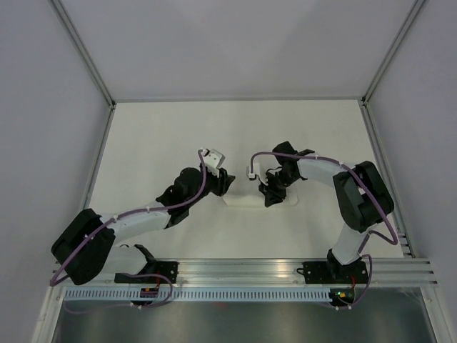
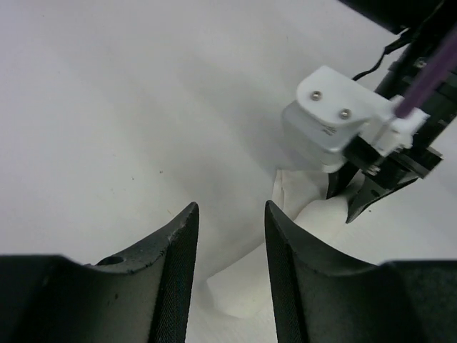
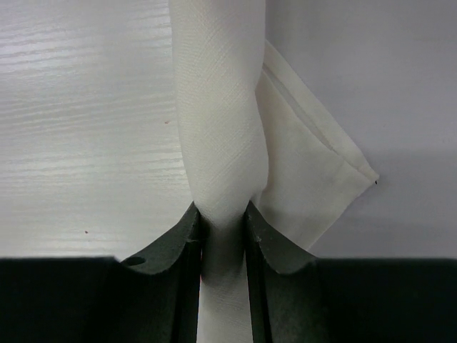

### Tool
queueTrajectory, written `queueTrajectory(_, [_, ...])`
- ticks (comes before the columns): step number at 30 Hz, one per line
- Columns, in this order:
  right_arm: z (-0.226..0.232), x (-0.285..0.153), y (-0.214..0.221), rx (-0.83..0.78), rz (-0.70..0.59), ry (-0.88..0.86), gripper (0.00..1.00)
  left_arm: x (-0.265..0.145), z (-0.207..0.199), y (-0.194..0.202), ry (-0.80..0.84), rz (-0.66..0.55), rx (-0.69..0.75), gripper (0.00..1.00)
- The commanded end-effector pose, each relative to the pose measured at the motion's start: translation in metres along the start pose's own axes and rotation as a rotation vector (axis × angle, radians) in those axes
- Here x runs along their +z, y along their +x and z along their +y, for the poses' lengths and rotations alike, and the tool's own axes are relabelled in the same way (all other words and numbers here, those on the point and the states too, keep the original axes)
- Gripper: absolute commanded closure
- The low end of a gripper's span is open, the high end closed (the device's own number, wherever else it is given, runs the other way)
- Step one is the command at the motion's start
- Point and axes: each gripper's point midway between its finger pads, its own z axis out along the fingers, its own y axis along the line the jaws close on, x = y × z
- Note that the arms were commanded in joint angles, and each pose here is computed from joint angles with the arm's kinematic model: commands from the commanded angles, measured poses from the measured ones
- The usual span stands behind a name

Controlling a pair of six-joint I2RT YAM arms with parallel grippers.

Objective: Fold the napkin, place the utensils inside, and roll it up
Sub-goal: Roll the napkin at the center of the board.

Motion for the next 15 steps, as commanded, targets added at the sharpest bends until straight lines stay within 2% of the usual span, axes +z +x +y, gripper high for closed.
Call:
queueTrajectory(1, [0.016,0.015,0.046,0.099,0.141,-0.124,0.89,-0.008,-0.002,-0.039,-0.070,-0.186,0.088,0.53])
queueTrajectory(6, [0.009,0.018,0.050,0.157,0.156,-0.174,0.89,-0.011,-0.030,-0.029,-0.034,-0.172,0.283,0.49])
queueTrajectory(8, [0.006,0.019,0.051,0.174,0.156,-0.182,0.89,-0.008,-0.047,-0.017,0.007,-0.140,0.375,0.48])
queueTrajectory(15, [0.002,0.022,0.054,0.207,0.171,-0.204,0.89,0.013,-0.083,0.033,0.109,0.000,0.685,0.35])
